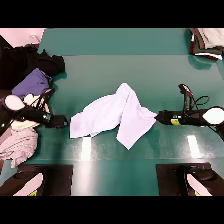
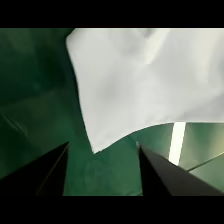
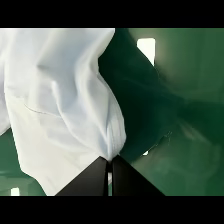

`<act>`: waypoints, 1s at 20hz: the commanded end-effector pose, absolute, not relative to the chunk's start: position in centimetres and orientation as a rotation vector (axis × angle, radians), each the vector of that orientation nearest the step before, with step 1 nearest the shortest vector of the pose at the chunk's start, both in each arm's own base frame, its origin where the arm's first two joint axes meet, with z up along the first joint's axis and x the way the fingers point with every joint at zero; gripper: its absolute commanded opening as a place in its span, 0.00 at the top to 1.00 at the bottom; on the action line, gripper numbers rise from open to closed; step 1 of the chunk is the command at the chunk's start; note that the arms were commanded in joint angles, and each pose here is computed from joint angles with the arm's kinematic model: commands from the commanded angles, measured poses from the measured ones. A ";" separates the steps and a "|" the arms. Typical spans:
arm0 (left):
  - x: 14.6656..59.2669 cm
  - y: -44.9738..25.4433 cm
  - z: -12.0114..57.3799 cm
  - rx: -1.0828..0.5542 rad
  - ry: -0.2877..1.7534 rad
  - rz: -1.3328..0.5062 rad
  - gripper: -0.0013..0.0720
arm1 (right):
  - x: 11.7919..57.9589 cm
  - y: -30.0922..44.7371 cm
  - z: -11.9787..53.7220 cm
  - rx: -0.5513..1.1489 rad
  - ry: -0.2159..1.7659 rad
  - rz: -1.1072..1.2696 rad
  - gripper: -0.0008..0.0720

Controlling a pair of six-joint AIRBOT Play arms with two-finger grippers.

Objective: Fold the shirts.

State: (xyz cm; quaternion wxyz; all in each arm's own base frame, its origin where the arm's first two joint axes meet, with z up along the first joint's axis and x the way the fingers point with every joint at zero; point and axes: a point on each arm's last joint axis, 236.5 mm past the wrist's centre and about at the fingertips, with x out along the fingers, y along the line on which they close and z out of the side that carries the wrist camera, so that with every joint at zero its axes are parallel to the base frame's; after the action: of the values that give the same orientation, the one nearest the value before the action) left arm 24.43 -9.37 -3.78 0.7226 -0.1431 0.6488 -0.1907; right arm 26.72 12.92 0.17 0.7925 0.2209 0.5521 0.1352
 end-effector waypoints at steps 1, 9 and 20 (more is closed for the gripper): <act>21.8 -8.9 -6.7 -0.533 1.450 -0.393 0.29 | 26.7 12.8 0.3 0.475 1.187 0.289 0.97; 22.3 -9.3 -8.0 -0.579 1.401 -0.383 0.30 | 26.7 12.8 0.3 0.475 1.185 0.289 0.97; 22.0 -12.1 -8.6 -0.519 1.418 -0.405 0.90 | 26.6 12.8 0.2 0.475 1.190 0.290 0.97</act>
State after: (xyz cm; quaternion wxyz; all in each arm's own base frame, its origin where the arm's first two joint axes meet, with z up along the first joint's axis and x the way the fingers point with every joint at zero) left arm 21.92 -11.50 -8.84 0.7115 -0.2274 0.6394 -0.1821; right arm 26.65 12.81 0.19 0.7924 0.2207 0.5526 0.1344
